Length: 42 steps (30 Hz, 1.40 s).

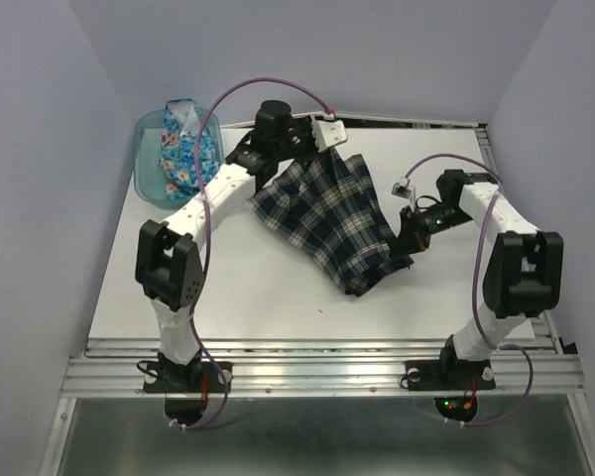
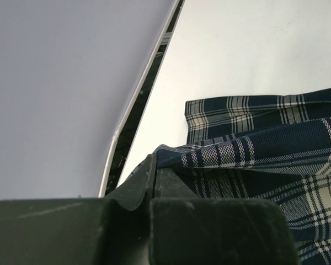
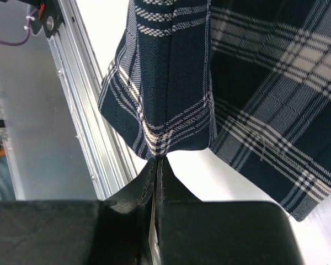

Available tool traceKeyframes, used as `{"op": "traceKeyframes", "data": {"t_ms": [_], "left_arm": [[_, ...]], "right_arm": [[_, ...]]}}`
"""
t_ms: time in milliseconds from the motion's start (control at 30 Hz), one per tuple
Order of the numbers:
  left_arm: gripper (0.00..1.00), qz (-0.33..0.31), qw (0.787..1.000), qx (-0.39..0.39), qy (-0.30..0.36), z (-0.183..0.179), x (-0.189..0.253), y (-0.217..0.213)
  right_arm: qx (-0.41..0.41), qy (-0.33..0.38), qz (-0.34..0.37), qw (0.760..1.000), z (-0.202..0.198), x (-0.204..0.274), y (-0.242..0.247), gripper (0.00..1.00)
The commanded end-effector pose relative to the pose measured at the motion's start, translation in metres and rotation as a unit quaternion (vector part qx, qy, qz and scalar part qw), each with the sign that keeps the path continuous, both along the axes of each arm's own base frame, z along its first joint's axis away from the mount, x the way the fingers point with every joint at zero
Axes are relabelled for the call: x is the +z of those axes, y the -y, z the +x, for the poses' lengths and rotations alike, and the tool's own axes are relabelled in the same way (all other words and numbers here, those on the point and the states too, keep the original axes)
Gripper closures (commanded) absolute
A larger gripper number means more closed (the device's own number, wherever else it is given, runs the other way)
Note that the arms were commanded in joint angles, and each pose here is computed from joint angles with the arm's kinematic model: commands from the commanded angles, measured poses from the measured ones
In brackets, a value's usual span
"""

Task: Fold and stack the skirts
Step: Fold the skirt

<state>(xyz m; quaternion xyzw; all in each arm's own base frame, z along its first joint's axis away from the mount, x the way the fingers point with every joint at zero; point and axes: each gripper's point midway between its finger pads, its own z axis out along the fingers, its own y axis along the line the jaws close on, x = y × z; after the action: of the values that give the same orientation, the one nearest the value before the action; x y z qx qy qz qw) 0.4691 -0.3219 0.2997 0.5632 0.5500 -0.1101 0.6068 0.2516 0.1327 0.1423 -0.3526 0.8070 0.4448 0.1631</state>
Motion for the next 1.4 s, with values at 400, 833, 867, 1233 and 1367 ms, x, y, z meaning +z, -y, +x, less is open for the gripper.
{"op": "traceKeyframes", "data": {"t_ms": [400,833,867,1233,1367], "left_arm": [[0.64,-0.041,0.997,0.048,0.051,0.087,-0.047,0.092],[0.13,-0.066,0.965,0.17,-0.189,-0.009,-0.008,0.006],[0.14,-0.071,0.96,0.168,-0.214,-0.021,-0.015,-0.001],[0.38,-0.018,0.887,0.217,-0.406,-0.091,-0.156,-0.063],[0.44,0.012,0.868,0.227,-0.441,-0.081,-0.192,-0.058]], "right_arm": [[-0.093,-0.128,0.027,0.987,0.042,-0.079,0.053,0.99],[-0.211,-0.12,-0.029,0.97,0.09,-0.036,0.07,0.31],[-0.22,-0.119,-0.029,0.968,0.094,-0.03,0.07,0.31],[-0.3,-0.118,-0.101,0.941,0.129,-0.067,0.095,0.48],[-0.287,-0.147,-0.118,0.939,0.119,-0.096,0.084,0.5]]}}
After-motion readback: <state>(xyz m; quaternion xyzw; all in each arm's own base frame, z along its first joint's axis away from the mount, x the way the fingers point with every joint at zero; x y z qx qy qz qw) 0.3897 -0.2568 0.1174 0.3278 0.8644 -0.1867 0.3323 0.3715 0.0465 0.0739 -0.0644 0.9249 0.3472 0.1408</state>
